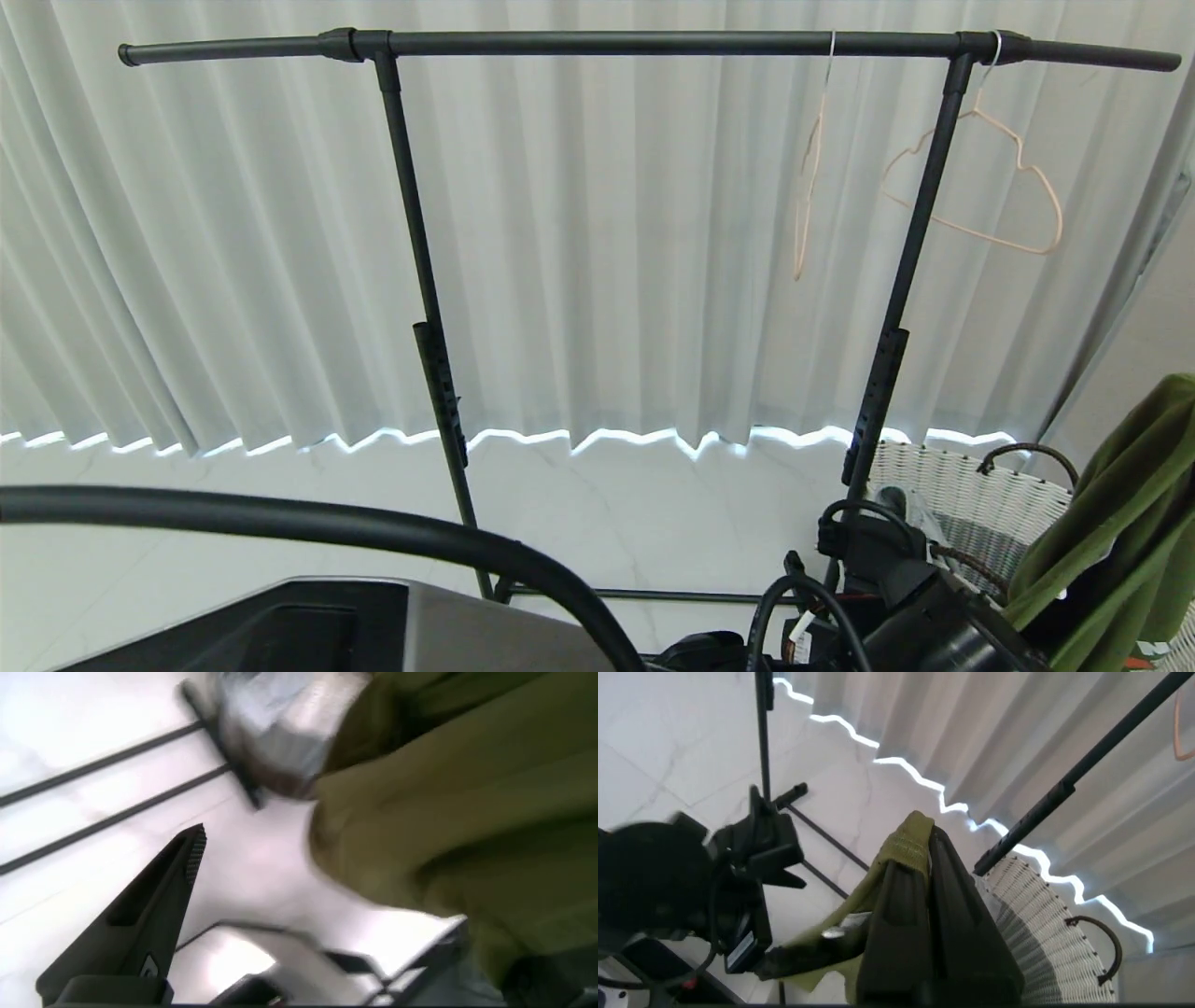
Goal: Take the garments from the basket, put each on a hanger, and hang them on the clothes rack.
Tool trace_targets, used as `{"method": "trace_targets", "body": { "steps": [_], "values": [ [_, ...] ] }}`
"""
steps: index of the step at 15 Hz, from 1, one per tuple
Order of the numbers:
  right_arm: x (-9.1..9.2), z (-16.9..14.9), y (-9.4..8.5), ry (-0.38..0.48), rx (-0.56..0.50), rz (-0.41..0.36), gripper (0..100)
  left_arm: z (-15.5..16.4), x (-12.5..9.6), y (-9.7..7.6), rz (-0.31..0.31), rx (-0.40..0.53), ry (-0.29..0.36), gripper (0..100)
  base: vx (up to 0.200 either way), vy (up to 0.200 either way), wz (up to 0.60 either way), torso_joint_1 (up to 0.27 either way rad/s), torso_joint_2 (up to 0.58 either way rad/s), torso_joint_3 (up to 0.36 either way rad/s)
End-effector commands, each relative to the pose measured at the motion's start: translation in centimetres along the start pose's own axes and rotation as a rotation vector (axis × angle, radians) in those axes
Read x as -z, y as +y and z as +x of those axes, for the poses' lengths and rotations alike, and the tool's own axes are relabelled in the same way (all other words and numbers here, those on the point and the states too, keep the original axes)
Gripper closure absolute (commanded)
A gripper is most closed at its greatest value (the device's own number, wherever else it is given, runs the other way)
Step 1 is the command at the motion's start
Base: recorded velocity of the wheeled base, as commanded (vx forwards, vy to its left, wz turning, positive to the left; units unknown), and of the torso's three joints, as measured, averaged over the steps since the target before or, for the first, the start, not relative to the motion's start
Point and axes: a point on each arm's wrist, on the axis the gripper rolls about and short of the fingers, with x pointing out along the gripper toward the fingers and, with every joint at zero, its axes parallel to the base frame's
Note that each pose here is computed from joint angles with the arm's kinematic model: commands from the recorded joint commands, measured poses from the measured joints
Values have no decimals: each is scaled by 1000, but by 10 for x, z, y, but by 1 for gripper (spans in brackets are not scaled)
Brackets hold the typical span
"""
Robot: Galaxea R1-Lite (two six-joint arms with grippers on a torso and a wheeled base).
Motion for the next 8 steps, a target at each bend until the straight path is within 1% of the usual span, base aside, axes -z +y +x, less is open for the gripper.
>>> {"method": "trace_targets", "body": {
  "steps": [1,2,3,5,7,8],
  "values": [
    [0,0,0,-1,0,0,100,2,0,5,-3,-17,3,0,0,0,0,0,0,0],
    [0,0,0,0,1,0,100,0,-1,6,-5,-19,2,0,0,0,0,0,0,0],
    [0,0,0,0,1,0,100,-1,0,7,-4,-22,4,100,0,0,0,0,0,0],
    [1,2,0,9,4,1,100,-9,1,11,-2,-62,-11,100,0,0,0,0,0,0],
    [3,6,-2,32,31,9,100,-28,14,29,29,-229,-47,100,0,0,0,0,0,0],
    [4,9,-3,45,41,5,100,-46,19,38,43,-275,-54,100,0,0,0,0,0,0]
  ]
}}
